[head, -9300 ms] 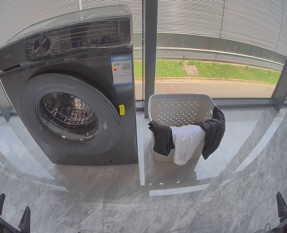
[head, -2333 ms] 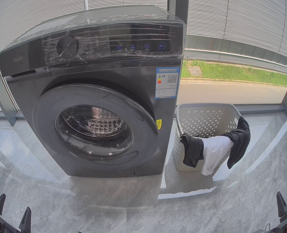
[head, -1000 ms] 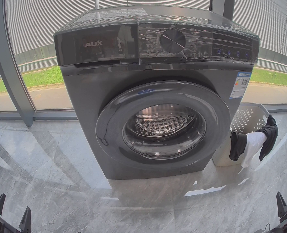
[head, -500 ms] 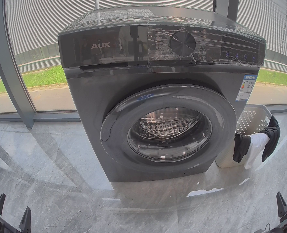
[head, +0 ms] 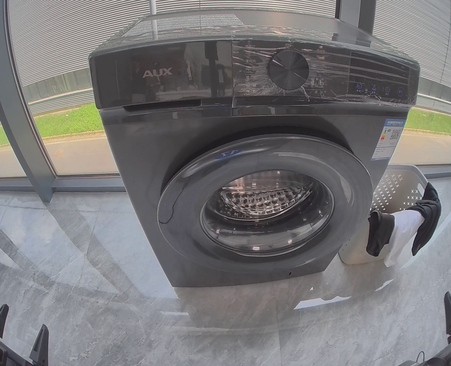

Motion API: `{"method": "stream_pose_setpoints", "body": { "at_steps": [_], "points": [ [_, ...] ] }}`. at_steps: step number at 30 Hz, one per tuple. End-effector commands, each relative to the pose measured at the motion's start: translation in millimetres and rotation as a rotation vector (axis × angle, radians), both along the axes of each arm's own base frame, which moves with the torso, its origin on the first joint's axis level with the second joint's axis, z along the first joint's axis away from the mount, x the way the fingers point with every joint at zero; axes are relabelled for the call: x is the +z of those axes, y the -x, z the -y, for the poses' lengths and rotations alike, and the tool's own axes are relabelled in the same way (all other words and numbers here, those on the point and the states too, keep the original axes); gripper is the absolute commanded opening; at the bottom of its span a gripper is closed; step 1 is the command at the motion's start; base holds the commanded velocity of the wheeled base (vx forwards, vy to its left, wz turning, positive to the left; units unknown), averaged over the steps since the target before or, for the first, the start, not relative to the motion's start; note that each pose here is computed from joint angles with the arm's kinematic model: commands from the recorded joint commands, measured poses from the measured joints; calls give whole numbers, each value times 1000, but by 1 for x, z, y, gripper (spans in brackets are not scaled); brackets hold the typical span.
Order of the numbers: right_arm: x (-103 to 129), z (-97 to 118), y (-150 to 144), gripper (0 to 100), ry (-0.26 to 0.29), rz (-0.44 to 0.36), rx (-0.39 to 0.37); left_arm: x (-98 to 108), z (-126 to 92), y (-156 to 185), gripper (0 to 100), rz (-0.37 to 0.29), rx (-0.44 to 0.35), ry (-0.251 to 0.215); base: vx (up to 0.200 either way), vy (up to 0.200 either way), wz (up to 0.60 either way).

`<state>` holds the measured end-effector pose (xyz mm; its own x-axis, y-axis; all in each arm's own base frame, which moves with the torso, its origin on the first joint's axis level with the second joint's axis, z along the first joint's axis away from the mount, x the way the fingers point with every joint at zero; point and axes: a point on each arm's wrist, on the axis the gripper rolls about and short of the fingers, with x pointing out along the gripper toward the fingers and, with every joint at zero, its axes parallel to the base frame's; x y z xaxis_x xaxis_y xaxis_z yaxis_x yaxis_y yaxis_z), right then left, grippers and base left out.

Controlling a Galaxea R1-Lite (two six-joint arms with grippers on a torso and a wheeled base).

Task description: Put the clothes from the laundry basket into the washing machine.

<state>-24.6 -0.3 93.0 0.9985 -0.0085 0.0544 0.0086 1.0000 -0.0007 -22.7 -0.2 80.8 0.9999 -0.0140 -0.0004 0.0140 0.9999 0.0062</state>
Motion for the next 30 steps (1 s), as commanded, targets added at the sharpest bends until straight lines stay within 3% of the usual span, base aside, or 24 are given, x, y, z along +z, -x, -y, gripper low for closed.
{"method": "stream_pose_setpoints", "body": {
  "at_steps": [1, 3, 4, 5, 6, 8, 12, 21, 30],
  "points": [
    [140, 4, 2, 100, 17, 221, 21, -5, 0, 0, 100, -1, 0, 0, 0, 0, 0],
    [153, 4, -3, 100, 45, 223, 37, -5, 0, 0, 100, -1, 0, 0, 0, 0, 0],
    [167, 2, -13, 100, 99, 208, 52, -5, 0, 0, 100, -1, 0, 0, 0, 0, 0],
    [170, 2, -18, 100, 111, 195, 61, -5, 0, 0, 100, -1, 0, 0, 0, 0, 0],
    [170, 2, -18, 100, 111, 195, 61, -5, 0, 0, 100, -1, 0, 0, 0, 0, 0],
    [174, -3, -45, 100, 124, 117, 118, -5, 0, 0, 100, -1, 0, 0, 0, 0, 0],
    [170, -8, -80, 100, 135, 4, 132, -5, 0, 0, 100, -1, 0, 0, 0, 0, 0],
    [157, -14, -176, 100, 151, -155, 44, -5, 0, 0, 100, -1, 0, 0, 0, 0, 0],
    [137, -7, -220, 100, 153, -258, 7, -5, 0, 0, 100, -1, 0, 0, 0, 0, 0]
  ]
}}
